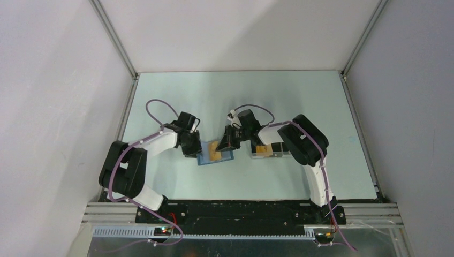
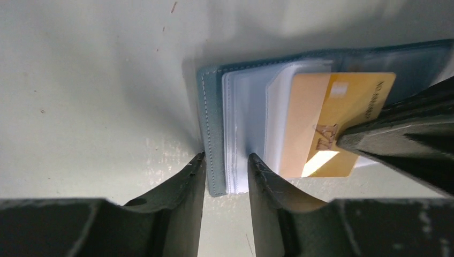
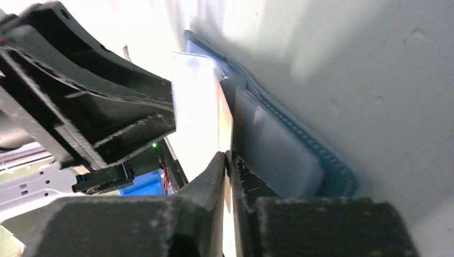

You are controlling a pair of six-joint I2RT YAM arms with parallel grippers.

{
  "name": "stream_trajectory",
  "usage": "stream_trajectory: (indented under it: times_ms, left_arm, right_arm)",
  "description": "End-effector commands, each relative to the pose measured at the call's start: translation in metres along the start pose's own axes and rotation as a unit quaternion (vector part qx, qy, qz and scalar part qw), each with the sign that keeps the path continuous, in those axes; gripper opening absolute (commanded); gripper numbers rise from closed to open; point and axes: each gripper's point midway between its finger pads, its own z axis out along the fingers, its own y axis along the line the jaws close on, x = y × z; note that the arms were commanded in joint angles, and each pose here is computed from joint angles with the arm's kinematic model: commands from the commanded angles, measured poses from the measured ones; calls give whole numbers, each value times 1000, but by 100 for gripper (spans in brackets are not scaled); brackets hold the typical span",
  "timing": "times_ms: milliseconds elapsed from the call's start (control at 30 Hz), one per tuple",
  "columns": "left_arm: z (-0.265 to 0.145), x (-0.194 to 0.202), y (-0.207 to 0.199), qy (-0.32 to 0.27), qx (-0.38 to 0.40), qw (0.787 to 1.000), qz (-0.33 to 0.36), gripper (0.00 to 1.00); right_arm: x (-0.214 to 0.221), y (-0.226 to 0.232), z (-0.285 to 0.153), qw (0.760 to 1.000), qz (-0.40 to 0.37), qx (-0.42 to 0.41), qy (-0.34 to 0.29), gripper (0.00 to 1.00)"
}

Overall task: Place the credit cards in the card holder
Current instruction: Insert the credit card into the card holder.

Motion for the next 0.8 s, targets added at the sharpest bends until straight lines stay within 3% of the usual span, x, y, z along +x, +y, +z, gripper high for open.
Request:
stream_trajectory:
  times_ms: [0, 200, 500, 767]
  left_arm:
    - [-17, -17, -9, -24, 54, 998, -34, 41]
    - [-16, -22, 1, -25, 61, 997, -50, 41]
    - [5, -14, 14, -4, 32, 998, -52, 36]
    - [14, -12, 17, 6, 19, 999, -48, 21]
  right_arm:
    - [8, 7, -3, 999, -25, 32, 8, 19]
    - [6, 8, -10, 997, -44, 70, 9, 40]
    - [12, -2, -11, 988, -51, 143, 31, 50]
    - [14, -2, -7, 979, -84, 181, 50, 61]
